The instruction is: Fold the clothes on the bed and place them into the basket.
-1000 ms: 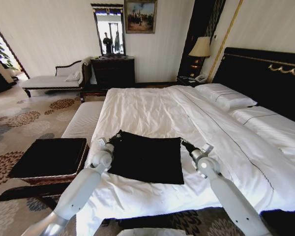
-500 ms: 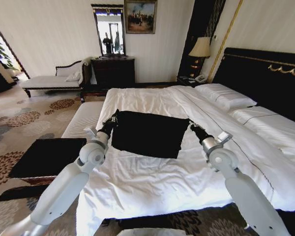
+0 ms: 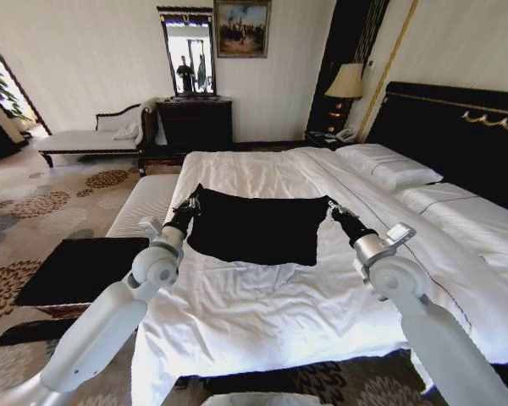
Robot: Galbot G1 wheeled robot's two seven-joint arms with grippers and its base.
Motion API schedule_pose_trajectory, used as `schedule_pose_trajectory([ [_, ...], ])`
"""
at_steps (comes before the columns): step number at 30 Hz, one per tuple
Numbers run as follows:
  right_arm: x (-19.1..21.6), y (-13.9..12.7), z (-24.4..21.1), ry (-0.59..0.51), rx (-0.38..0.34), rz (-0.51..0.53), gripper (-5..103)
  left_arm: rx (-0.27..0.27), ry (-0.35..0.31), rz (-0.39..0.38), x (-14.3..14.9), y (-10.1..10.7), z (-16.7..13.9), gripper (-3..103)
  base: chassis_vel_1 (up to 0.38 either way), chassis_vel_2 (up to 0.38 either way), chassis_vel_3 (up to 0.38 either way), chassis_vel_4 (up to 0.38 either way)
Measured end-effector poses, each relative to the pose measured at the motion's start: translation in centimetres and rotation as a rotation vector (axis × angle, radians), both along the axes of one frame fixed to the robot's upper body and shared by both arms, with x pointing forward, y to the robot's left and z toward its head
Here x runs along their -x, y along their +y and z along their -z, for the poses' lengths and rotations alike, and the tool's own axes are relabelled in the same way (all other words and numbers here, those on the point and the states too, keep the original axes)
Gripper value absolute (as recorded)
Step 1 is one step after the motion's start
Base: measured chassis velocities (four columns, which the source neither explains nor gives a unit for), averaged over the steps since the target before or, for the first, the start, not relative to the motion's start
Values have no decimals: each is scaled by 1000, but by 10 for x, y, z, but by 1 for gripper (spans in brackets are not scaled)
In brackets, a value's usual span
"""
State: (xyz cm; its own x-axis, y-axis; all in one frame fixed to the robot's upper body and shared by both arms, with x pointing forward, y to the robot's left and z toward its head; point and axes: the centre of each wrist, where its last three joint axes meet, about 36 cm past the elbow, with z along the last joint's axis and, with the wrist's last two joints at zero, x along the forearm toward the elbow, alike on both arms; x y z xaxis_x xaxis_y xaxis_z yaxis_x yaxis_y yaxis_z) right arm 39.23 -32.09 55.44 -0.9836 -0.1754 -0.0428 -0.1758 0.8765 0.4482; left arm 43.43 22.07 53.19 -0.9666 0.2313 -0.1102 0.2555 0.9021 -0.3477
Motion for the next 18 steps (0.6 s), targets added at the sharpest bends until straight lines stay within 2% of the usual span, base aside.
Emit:
schedule_pose_trajectory([
  [4,14,0,-1,13,-8,-3,0,2,19,13,19,-3,7,0,0,0,0,0],
  [6,31,1,-6,21,-17,2,0,-1,23,27,44,-3,8,0,0,0,0,0],
  [8,47,-1,-10,27,-30,16,0,-7,23,41,63,-3,1,0,0,0,0,0],
  [9,47,-1,-10,27,-30,16,0,-7,23,41,63,-3,1,0,0,0,0,0],
  [12,77,-6,-22,24,-16,46,0,-2,55,72,90,-7,-12,0,0,0,0,0],
  [13,77,-6,-22,24,-16,46,0,-2,55,72,90,-7,-12,0,0,0,0,0],
  [15,88,-3,-29,35,-1,40,0,9,88,76,108,-9,-15,0,0,0,0,0],
  [18,86,3,-29,81,-2,20,0,21,180,78,129,-15,-5,0,0,0,0,0],
])
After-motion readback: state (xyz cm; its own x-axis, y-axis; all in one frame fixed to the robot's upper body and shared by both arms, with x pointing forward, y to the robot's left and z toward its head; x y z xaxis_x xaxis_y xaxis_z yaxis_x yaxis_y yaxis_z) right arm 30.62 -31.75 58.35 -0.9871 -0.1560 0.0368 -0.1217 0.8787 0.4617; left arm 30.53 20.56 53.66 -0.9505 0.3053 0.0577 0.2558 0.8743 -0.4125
